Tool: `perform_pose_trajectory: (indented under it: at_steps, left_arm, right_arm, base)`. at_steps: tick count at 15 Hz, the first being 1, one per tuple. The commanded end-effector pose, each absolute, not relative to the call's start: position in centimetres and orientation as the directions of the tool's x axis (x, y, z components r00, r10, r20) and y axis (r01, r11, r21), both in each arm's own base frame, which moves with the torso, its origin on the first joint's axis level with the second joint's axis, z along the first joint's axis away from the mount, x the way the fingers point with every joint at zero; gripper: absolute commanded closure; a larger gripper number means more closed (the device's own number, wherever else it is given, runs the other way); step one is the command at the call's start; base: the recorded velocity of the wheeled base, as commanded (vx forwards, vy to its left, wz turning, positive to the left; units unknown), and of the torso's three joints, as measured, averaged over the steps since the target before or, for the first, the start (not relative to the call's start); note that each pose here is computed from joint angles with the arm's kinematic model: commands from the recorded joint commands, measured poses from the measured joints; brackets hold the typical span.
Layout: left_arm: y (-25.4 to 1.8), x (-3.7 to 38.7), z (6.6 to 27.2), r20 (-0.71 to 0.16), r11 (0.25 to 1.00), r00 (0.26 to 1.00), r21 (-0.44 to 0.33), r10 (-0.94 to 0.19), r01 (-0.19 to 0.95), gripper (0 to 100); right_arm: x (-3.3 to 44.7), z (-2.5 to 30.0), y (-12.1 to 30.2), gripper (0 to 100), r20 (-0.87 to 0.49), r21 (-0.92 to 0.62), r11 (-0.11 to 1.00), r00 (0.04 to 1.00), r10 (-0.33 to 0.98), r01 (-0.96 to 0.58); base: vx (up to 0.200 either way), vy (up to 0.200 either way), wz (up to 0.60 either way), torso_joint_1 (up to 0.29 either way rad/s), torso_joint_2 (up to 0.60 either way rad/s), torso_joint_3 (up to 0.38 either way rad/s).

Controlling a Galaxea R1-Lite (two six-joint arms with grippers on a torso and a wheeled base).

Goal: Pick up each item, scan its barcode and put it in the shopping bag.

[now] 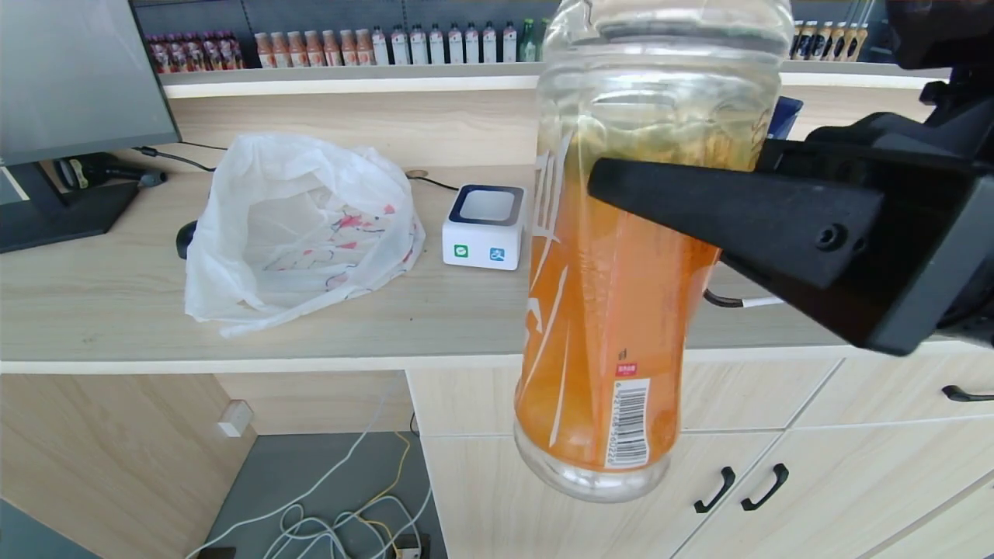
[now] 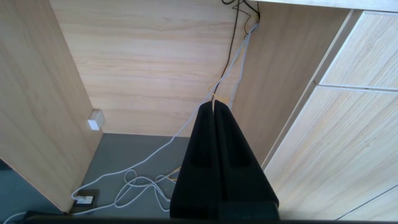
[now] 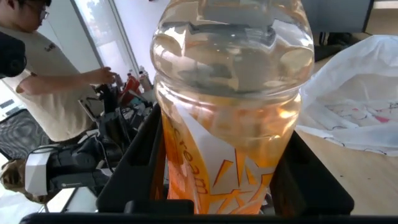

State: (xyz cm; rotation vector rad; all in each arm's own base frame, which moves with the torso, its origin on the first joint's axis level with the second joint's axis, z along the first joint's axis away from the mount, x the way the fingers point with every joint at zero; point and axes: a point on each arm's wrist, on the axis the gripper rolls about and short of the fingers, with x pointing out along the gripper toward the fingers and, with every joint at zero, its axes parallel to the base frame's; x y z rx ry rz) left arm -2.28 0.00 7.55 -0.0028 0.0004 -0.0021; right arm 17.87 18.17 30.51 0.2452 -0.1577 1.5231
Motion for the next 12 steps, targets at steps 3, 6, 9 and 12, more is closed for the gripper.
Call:
perform_pose_trajectory:
  at_steps: [3,6,9,12]
  left_arm:
    - [0.0,-2.3,7.5,0.0,1.0,1.0,-0.003,-0.002,0.002,100]
    - [0.0,-2.3,7.5,0.0,1.0,1.0,-0.003,-0.002,0.002,100]
    - [0.0,-2.3,7.5,0.0,1.0,1.0,-0.003,-0.002,0.002,100]
    - [0.0,-2.3,7.5,0.0,1.0,1.0,-0.003,-0.002,0.002,100]
  right_arm:
    - [17.3,28.1,16.9,100,0.218,0.04,0.183,0.188,0.958,-0.982]
    - [17.7,27.6,16.7,100,0.231,-0.011,0.442,0.428,0.874,-0.897]
    - [18.5,28.1,16.7,100,0.261,-0.092,0.667,0.628,0.733,-0.74]
    - [19.5,29.7,17.0,100,0.312,-0.068,0.844,0.792,0.525,-0.532]
  base:
    - [0.0,0.0,0.0,0.0,0.0,0.0]
    - [0.0,0.0,0.0,0.0,0.0,0.0]
    - [0.0,0.0,0.0,0.0,0.0,0.0]
    - [0.0,0.0,0.0,0.0,0.0,0.0]
